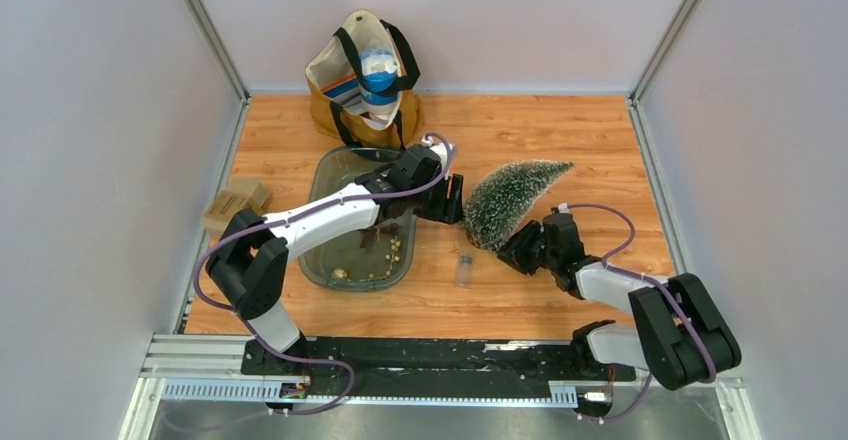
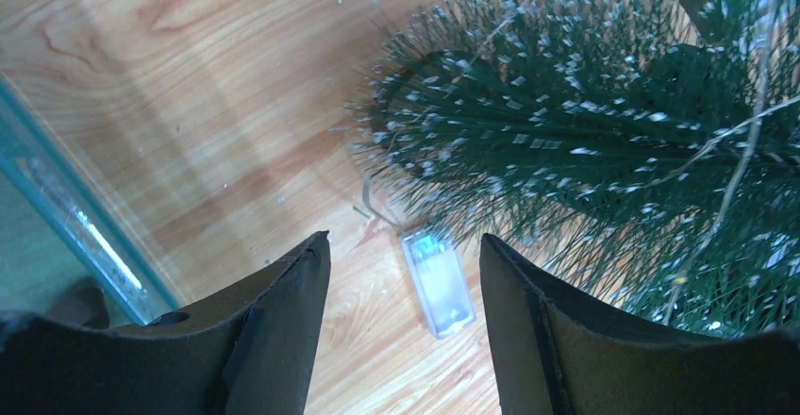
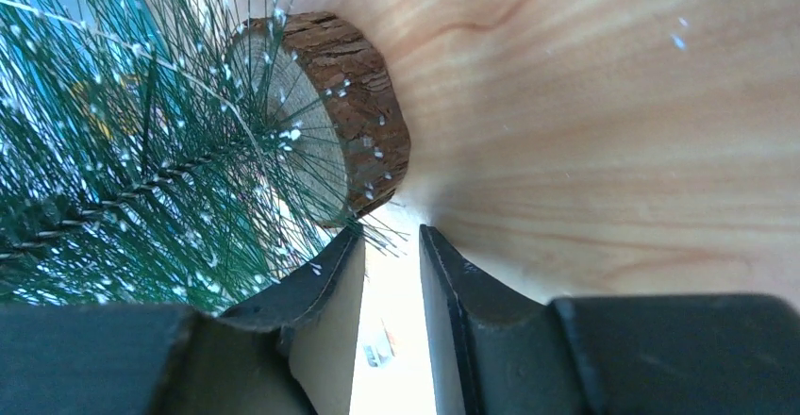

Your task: Decorate the small christmas tree

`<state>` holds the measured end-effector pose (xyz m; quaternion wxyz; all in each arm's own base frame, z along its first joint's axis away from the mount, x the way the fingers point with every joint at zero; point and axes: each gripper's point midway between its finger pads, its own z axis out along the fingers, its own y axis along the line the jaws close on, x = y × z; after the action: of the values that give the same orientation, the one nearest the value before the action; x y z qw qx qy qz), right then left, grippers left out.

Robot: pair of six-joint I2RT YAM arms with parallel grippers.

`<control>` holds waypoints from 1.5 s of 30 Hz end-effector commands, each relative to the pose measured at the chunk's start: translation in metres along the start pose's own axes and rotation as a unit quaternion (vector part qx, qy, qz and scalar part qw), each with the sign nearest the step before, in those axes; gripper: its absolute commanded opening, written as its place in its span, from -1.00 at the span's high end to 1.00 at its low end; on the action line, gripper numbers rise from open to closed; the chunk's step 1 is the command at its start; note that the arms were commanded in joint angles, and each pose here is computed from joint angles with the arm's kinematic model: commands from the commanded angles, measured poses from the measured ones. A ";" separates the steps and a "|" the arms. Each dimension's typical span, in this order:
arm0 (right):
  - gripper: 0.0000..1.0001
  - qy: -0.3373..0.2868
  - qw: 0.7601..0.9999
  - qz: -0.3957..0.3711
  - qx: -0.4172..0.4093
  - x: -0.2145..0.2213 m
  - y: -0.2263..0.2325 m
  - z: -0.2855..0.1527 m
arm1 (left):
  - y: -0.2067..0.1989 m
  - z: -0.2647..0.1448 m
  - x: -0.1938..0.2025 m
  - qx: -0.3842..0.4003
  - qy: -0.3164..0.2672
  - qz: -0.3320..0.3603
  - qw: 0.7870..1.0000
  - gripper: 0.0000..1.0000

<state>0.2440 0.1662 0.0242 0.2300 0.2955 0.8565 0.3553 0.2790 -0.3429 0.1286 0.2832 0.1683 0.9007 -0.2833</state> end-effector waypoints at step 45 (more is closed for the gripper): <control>-0.60 -0.134 0.987 -0.067 0.065 -0.056 0.007 -0.078 | 0.034 -0.097 -0.033 -0.082 -0.114 0.004 0.990 -0.67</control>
<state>0.2636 0.1115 0.0895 0.3448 0.2875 0.8519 0.2697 0.2799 -0.2824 0.1817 0.3665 0.1218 0.8892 -0.2453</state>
